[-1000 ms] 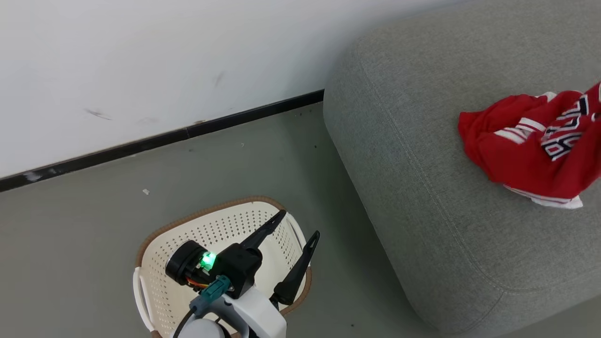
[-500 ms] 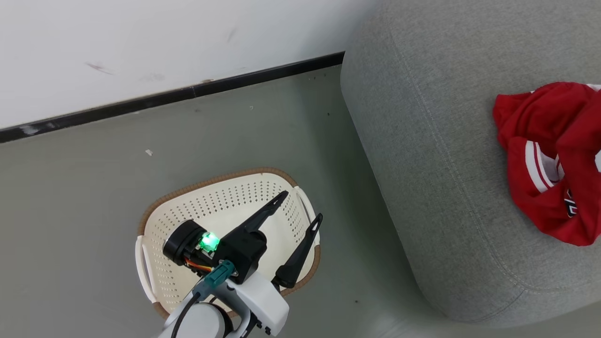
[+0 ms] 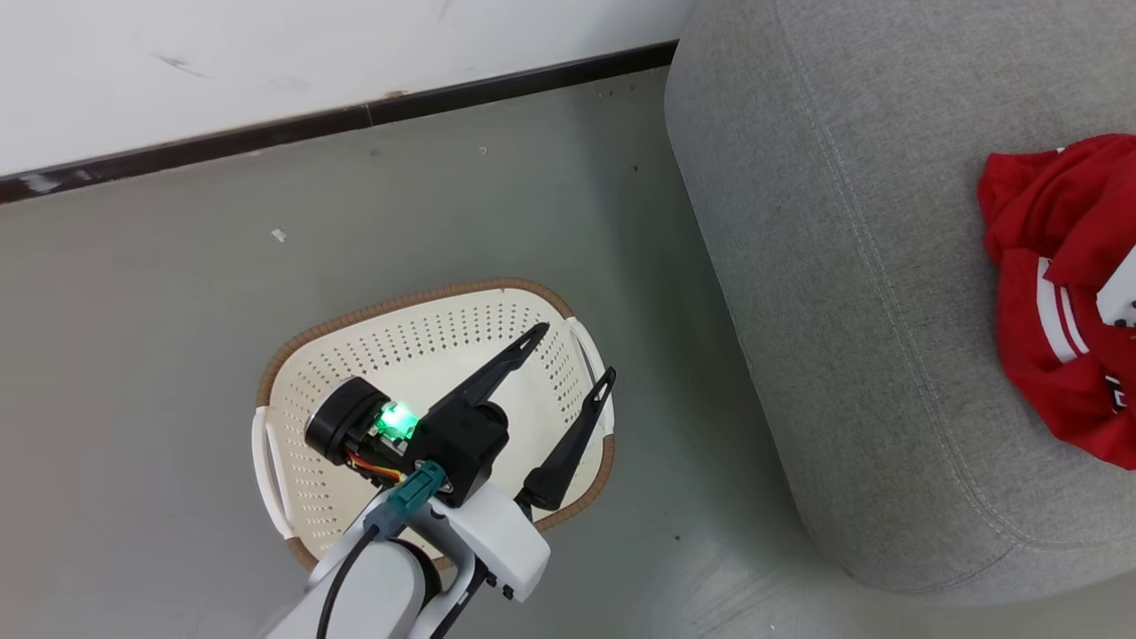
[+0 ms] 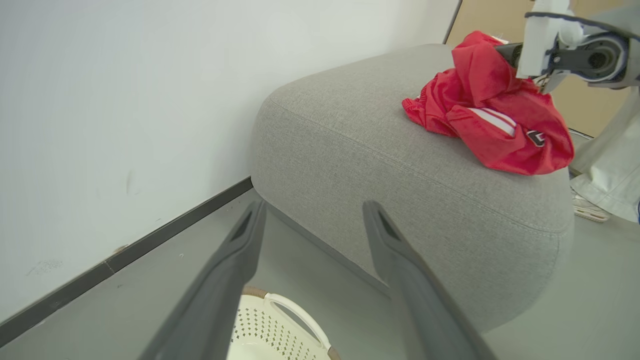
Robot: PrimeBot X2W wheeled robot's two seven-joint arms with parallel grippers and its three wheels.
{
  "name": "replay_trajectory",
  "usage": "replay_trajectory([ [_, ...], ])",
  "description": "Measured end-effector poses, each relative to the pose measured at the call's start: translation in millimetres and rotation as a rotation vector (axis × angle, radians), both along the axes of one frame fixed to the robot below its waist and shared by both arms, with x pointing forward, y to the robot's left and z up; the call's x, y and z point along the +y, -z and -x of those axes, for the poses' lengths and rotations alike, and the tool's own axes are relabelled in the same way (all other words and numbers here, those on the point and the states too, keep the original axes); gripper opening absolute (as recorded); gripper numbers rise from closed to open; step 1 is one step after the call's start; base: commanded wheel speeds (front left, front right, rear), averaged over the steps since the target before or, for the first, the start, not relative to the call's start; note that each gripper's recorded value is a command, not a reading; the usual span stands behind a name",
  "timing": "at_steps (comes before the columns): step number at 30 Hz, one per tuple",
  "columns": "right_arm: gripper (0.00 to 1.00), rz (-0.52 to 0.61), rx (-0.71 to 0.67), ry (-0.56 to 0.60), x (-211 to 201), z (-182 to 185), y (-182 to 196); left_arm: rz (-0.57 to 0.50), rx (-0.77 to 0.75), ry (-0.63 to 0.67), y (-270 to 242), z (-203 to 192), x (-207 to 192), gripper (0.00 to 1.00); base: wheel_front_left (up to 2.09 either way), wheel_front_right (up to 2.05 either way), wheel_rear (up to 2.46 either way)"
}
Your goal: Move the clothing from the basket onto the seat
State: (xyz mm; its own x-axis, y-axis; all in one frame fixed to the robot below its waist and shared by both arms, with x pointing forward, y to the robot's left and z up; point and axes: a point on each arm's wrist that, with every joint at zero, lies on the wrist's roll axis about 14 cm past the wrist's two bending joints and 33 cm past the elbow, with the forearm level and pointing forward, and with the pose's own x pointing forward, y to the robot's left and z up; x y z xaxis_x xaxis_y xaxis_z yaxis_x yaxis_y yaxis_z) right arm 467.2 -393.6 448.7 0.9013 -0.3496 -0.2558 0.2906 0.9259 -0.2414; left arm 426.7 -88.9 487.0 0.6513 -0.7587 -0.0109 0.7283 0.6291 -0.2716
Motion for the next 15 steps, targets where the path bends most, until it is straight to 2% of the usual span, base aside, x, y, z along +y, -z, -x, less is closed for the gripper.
replay_trajectory([
  [1,0.41,-0.001,0.005,-0.001,0,-1,2,0.001,0.001,-0.001,1,-1,0,1.0,0.0,0.0,0.0],
  [2,0.8,-0.002,0.003,-0.003,1,-3,2,0.0,-0.001,-0.003,1,-3,0,1.0,0.0,0.0,0.0],
  [3,1.0,-0.003,-0.007,-0.005,3,-5,0,0.0,-0.006,-0.003,1,-5,0,1.0,0.0,0.0,0.0],
  [15,1.0,0.03,-0.033,0.015,-12,9,-17,0.029,-0.008,0.036,-2,-2,-13,1.0,0.0,0.0,0.0],
])
